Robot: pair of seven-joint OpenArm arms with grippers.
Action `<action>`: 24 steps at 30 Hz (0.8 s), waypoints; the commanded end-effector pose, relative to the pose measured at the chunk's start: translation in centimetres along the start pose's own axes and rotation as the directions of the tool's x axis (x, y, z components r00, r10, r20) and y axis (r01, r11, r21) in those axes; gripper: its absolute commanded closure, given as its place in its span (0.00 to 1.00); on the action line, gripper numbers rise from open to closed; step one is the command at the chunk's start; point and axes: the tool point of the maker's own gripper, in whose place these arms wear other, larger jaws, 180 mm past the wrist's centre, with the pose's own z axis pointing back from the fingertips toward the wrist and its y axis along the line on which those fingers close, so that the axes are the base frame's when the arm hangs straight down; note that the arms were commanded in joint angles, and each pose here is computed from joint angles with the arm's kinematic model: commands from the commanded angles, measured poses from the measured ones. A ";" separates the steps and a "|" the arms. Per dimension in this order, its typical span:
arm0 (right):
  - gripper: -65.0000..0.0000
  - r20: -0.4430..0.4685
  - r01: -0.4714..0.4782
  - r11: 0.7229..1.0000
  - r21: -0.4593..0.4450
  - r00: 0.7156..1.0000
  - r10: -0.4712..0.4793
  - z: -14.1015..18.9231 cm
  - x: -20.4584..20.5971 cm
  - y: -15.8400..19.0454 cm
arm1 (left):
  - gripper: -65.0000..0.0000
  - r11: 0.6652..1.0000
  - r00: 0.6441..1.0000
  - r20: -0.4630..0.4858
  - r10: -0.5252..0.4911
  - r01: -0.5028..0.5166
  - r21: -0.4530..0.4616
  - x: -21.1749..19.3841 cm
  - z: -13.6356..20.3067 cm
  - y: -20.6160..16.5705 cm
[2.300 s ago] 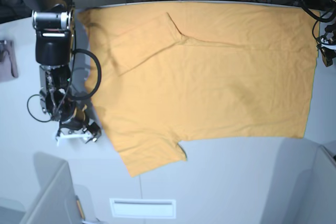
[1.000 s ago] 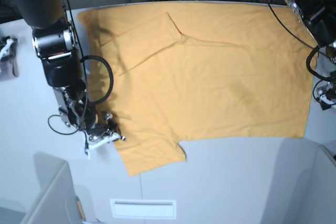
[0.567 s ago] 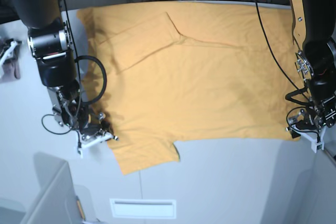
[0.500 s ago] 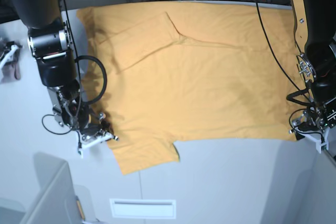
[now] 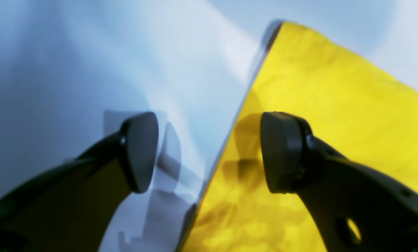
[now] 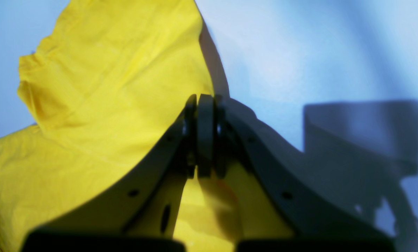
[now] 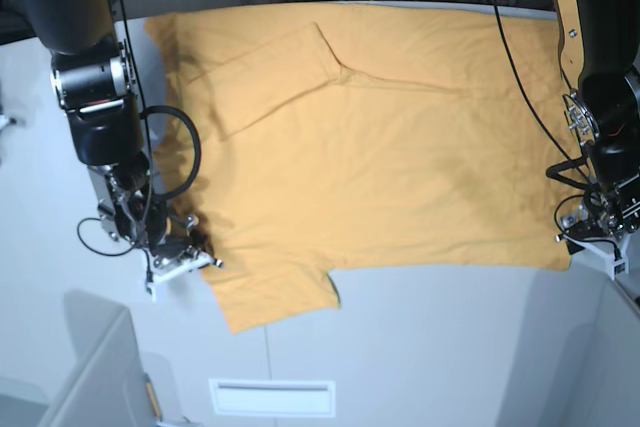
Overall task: Fold the T-shirt properly
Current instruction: 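Move both grippers to the hem corners and grasp them, then lift the hem and fold it over toward the collar with both grippers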
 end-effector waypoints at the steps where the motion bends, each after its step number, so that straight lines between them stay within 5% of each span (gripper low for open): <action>1: 1.00 0.046 -0.014 1.000 0.005 0.999 0.014 0.5 2.5 0.5 | 0.32 1.000 0.999 0.052 0.007 -0.007 0.009 2.0 0.5 0.8; 13: 1.00 0.046 -0.014 1.000 0.005 0.999 0.013 0.5 2.4 0.4 | 0.36 0.997 1.000 0.008 -0.025 0.026 -0.067 -0.8 -0.4 -2.5; 15: 1.00 0.047 -0.014 1.000 0.005 0.999 0.013 0.5 2.4 0.4 | 0.49 0.997 1.000 0.011 -0.018 0.019 -0.069 -0.7 -0.4 -2.5; 19: 1.00 0.047 -0.009 1.000 0.002 0.999 0.009 0.5 2.1 0.2 | 1.00 0.997 1.000 0.014 -0.017 0.018 -0.072 -0.6 -0.4 -2.6; 24: 1.00 0.084 -0.011 1.000 0.003 0.996 0.010 0.5 2.6 0.2 | 1.00 0.997 1.000 0.024 -0.015 0.017 -0.073 0.0 -0.3 -2.7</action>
